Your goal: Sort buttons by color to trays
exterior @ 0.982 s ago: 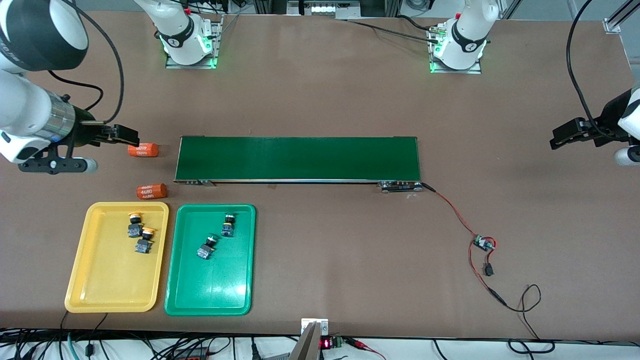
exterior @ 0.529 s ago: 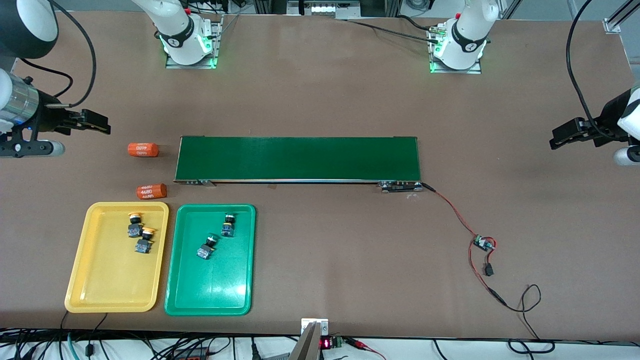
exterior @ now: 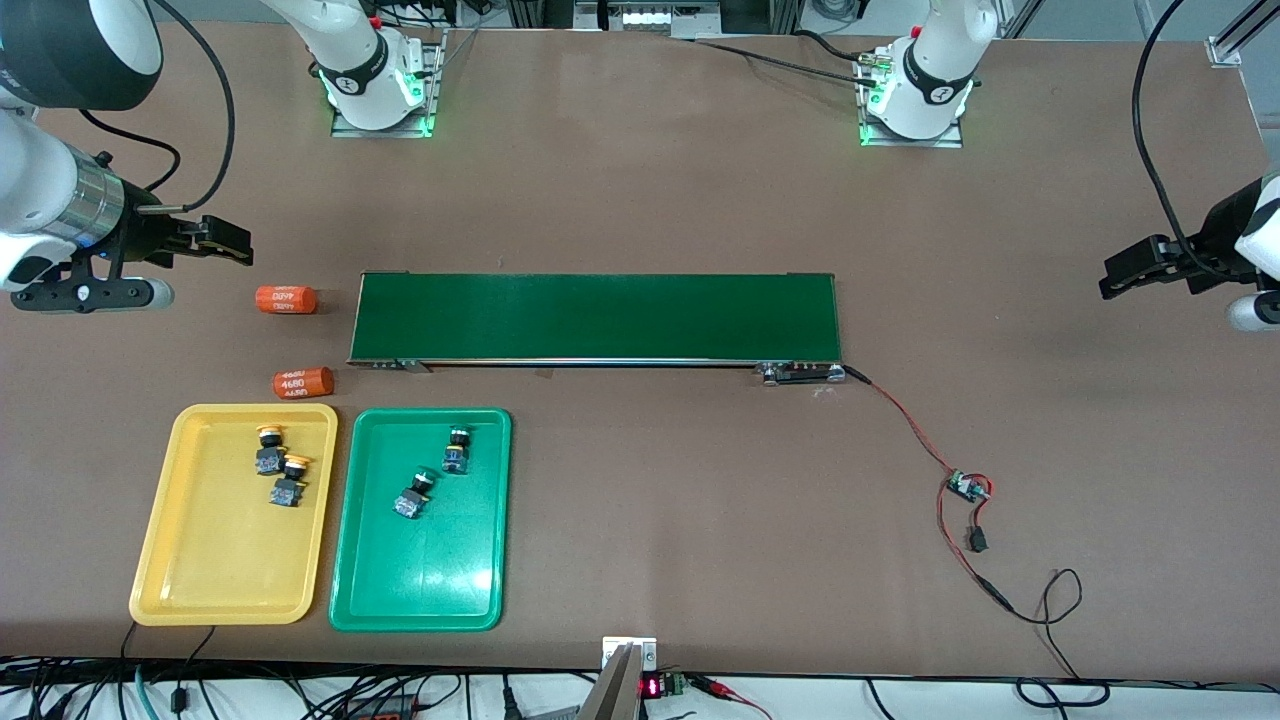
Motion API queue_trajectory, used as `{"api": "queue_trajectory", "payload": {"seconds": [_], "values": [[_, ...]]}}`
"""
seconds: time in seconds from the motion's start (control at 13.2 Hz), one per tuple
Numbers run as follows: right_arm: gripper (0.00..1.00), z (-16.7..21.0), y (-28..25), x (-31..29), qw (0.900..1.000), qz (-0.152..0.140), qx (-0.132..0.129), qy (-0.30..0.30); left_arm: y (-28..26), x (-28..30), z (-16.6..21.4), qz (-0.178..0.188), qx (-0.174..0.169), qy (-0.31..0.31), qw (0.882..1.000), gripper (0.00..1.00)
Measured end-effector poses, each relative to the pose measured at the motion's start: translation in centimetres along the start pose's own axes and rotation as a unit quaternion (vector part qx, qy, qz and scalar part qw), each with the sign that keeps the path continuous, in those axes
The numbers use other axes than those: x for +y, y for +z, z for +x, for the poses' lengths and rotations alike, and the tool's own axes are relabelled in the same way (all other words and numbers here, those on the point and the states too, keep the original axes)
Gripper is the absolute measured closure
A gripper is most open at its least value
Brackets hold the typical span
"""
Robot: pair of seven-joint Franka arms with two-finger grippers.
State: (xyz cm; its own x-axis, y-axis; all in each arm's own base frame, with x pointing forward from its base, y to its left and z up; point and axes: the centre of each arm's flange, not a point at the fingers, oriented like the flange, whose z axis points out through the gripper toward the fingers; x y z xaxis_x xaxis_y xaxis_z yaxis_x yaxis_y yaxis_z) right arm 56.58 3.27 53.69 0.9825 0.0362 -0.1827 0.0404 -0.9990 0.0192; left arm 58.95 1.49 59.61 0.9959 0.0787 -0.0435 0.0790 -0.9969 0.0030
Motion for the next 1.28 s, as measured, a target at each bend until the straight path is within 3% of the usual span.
{"api": "queue_trajectory", "payload": {"seconds": [1.28], "values": [[0.00,0.4,0.2,-2.1,1.000,-0.006,0.009,-0.022,0.0,0.0,0.1,0.000,0.008,0.000,1.000,0.00]]}}
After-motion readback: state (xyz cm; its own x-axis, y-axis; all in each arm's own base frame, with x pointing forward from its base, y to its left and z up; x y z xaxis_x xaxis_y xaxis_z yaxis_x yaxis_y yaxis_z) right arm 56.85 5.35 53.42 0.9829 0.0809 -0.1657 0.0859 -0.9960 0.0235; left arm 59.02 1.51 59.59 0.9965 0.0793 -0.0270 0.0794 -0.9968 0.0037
